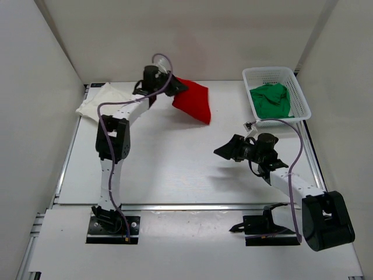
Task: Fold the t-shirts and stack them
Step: Put the neatly folded tshirt into the corner of the board with the left arm, then grab crumpled tshirt from bin with the right arm
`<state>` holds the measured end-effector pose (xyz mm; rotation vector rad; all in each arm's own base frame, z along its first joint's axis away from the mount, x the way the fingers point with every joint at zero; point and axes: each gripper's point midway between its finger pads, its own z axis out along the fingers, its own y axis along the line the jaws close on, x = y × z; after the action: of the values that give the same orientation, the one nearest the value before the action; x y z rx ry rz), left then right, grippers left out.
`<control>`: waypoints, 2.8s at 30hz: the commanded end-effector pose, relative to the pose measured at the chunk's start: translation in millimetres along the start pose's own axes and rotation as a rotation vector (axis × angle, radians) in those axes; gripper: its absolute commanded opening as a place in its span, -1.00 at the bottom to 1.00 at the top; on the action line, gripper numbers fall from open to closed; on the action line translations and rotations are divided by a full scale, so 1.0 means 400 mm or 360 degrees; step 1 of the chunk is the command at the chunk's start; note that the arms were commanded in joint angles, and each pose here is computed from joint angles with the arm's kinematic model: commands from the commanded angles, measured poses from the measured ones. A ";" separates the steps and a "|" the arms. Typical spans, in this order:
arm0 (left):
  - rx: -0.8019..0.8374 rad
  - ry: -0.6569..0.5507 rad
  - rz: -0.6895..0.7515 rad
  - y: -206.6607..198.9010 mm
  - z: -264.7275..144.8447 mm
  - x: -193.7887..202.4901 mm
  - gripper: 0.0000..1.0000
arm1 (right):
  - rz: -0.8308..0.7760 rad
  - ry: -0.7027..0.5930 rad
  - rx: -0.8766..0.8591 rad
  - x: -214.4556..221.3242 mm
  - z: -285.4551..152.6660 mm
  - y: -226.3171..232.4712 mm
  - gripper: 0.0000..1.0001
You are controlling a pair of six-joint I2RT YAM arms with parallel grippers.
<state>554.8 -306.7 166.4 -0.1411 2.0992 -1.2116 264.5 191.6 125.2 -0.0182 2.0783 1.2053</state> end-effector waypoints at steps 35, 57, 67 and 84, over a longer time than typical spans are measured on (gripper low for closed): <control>-0.1107 -0.1365 -0.0911 0.622 -1.031 -0.071 0.98 | -0.0337 -0.0021 0.0145 -0.141 0.128 0.124 -1.00; -0.0017 -0.0458 0.0222 -0.146 -0.581 0.363 -0.30 | -0.0302 -0.0585 0.1178 -0.765 -0.142 -0.284 -1.00; 0.0261 0.0333 0.0385 -0.195 -0.473 0.755 0.06 | -0.0264 -0.0339 0.1521 -0.835 -0.124 -0.624 0.22; 0.0247 0.0383 0.0303 -0.143 -0.454 0.753 0.08 | -0.0189 -0.0216 0.1667 -0.883 -0.049 -0.806 -1.00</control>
<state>201.7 -327.7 100.5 0.2552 2.2019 -1.2844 615.3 -115.3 58.7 0.3964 2.3796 -0.0351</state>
